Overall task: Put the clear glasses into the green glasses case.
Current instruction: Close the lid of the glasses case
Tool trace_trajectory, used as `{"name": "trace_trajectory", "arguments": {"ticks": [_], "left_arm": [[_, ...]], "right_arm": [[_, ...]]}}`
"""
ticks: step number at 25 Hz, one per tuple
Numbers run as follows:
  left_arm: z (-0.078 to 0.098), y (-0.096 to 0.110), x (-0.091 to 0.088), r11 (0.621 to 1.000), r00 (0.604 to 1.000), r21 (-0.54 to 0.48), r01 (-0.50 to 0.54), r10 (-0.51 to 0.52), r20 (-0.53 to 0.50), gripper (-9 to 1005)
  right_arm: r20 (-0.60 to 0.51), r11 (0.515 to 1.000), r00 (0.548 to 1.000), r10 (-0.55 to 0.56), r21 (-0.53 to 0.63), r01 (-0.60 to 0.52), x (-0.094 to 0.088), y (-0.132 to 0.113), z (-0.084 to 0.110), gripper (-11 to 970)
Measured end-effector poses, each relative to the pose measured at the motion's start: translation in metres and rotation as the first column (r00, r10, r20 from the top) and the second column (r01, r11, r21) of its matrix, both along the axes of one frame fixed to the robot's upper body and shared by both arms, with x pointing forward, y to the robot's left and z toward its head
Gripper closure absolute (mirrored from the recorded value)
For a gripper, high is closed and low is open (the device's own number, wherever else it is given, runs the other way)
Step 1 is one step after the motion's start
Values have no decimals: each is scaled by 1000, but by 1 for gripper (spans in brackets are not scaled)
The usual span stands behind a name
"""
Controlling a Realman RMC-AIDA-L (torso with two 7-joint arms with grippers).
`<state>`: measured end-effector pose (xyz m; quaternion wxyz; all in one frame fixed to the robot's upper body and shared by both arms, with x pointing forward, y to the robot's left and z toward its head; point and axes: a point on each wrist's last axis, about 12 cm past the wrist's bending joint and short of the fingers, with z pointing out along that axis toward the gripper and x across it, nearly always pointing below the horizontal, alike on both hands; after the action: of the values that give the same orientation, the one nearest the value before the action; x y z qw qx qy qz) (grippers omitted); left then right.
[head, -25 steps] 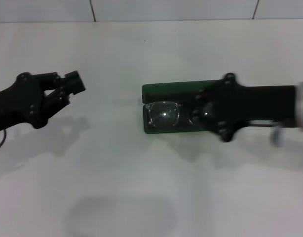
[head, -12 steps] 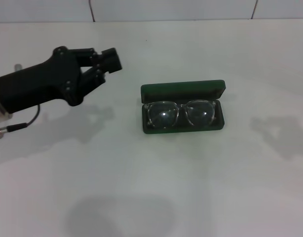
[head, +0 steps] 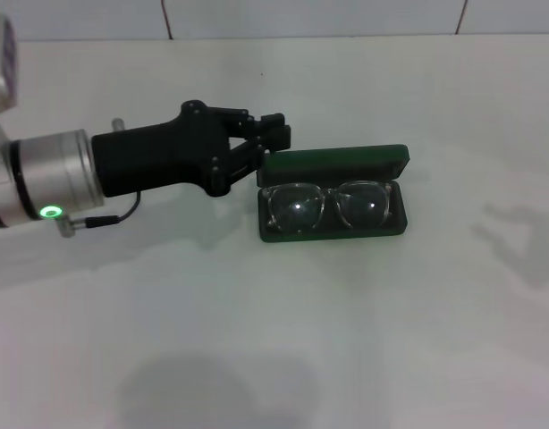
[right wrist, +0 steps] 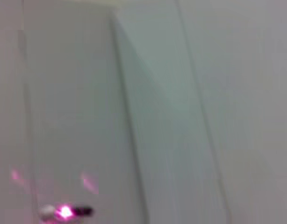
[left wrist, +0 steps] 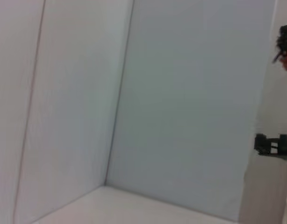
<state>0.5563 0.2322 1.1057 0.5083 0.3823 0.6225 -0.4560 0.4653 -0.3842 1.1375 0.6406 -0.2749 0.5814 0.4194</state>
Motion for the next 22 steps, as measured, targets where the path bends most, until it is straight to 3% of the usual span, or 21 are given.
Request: {"name": "trace_trajectory", "arguments": {"ticks": [5, 14, 22], "left_arm": [[-11, -10, 7, 998, 998, 32, -48, 47, 37, 855], [-27, -22, 19, 984, 988, 102, -148, 143, 53, 799], [-20, -49, 37, 981, 983, 71, -179, 176, 45, 792]], "right_arm": [[-54, 995, 994, -98, -35, 97, -1, -10, -10, 615], [-56, 989, 988, -144, -27, 142, -5, -15, -13, 475], [-53, 989, 987, -149, -25, 148, 0, -13, -13, 456]]}}
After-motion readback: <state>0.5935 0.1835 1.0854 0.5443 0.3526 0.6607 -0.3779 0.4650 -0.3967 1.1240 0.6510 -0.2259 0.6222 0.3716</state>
